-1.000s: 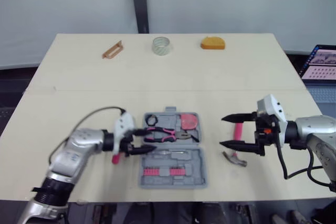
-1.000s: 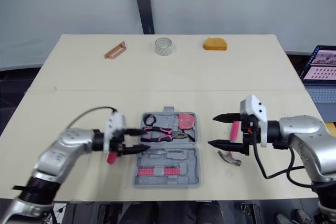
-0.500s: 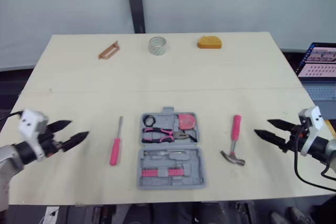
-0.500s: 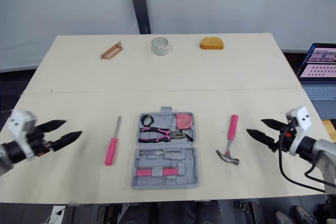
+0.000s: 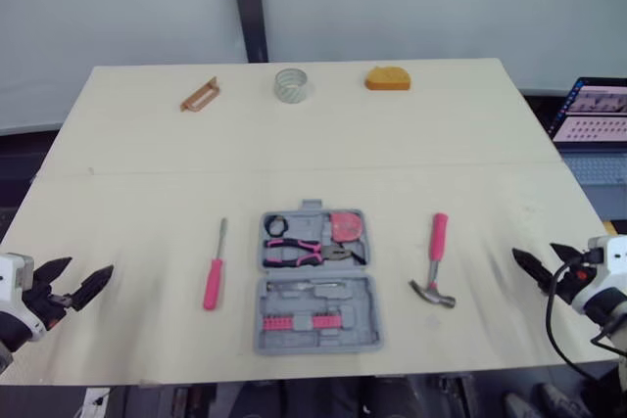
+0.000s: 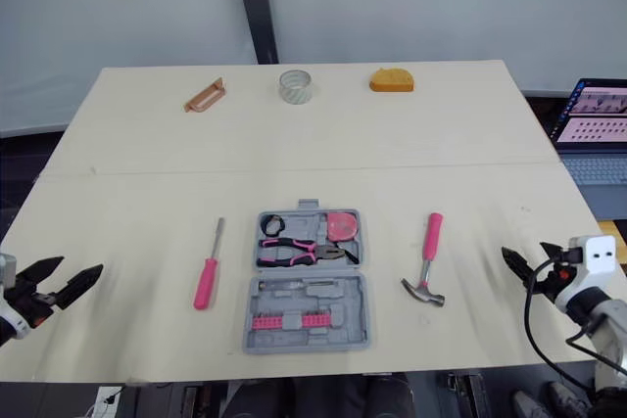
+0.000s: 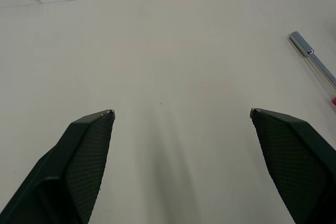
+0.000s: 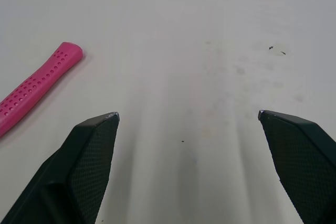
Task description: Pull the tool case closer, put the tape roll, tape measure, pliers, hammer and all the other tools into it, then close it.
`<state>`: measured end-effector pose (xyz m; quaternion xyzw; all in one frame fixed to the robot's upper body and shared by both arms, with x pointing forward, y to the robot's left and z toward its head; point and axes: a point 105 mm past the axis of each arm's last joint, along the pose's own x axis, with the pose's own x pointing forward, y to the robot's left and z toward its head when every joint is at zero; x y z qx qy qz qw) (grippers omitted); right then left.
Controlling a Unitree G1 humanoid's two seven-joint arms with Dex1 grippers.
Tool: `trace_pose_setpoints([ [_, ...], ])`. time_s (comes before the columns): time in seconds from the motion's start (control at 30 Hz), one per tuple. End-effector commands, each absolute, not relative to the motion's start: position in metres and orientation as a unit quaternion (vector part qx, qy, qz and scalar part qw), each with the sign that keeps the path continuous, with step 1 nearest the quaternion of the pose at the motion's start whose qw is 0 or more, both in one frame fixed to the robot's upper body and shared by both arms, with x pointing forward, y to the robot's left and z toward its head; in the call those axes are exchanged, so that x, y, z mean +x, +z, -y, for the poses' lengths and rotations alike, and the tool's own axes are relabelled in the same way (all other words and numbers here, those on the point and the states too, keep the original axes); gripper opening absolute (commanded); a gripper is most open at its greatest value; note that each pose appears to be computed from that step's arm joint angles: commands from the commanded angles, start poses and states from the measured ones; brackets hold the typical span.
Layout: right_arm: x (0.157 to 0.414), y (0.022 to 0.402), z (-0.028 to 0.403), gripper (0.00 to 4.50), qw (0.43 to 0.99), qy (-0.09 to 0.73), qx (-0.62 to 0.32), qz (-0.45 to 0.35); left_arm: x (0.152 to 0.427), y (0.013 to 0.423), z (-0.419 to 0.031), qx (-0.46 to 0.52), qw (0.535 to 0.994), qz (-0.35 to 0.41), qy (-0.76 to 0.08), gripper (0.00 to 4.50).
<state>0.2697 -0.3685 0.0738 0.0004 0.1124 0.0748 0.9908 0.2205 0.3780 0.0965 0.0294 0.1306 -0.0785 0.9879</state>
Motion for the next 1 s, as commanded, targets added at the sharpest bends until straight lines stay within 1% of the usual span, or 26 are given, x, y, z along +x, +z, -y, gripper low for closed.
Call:
trace_pose_setpoints([
  [0.03, 0.273, 0.098, 0.358, 4.50, 0.993, 0.082, 0.015, -0.080, 0.235, 0.110, -0.364, 0.047, 0.986, -0.110, -0.116, 4.44],
  [0.13, 0.278, 0.107, 0.339, 4.50, 0.992, 0.089, 0.023, -0.081, 0.251, 0.121, -0.334, 0.050, 0.976, -0.105, -0.185, 4.44],
  [0.17, 0.280, 0.109, 0.326, 4.50, 0.991, 0.098, 0.022, -0.087, 0.259, 0.126, -0.316, 0.055, 0.967, -0.103, -0.226, 4.44],
  [0.23, 0.282, 0.107, 0.302, 4.50, 0.989, 0.089, 0.024, -0.112, 0.274, 0.135, -0.277, 0.075, 0.942, -0.100, -0.311, 4.44],
  [0.3, 0.281, 0.108, 0.292, 4.50, 0.990, 0.079, 0.032, -0.116, 0.279, 0.140, -0.255, 0.082, 0.925, -0.102, -0.358, 4.44],
  [0.43, 0.275, 0.105, 0.267, 4.50, 0.988, 0.052, 0.048, -0.139, 0.283, 0.145, -0.190, 0.140, 0.851, -0.101, -0.495, 4.44],
  [0.6, 0.267, 0.094, 0.236, 4.50, 0.982, 0.032, 0.065, -0.175, 0.282, 0.154, -0.132, 0.172, 0.769, -0.059, -0.613, 4.44],
  [0.7, 0.261, 0.084, 0.227, 4.50, 0.976, 0.009, 0.073, -0.204, 0.278, 0.153, -0.105, 0.184, 0.732, -0.036, -0.655, 4.44],
  [0.77, 0.257, 0.078, 0.224, 4.50, 0.973, -0.005, 0.072, -0.219, 0.277, 0.151, -0.094, 0.191, 0.717, -0.025, -0.671, 4.44],
  [0.93, 0.253, 0.066, 0.219, 4.50, 0.969, -0.034, 0.062, -0.237, 0.274, 0.154, -0.073, 0.191, 0.694, -0.004, -0.694, 4.44],
  [1.0, 0.253, 0.062, 0.212, 4.50, 0.968, -0.029, 0.056, -0.242, 0.274, 0.152, -0.069, 0.194, 0.691, -0.001, -0.696, 4.44],
])
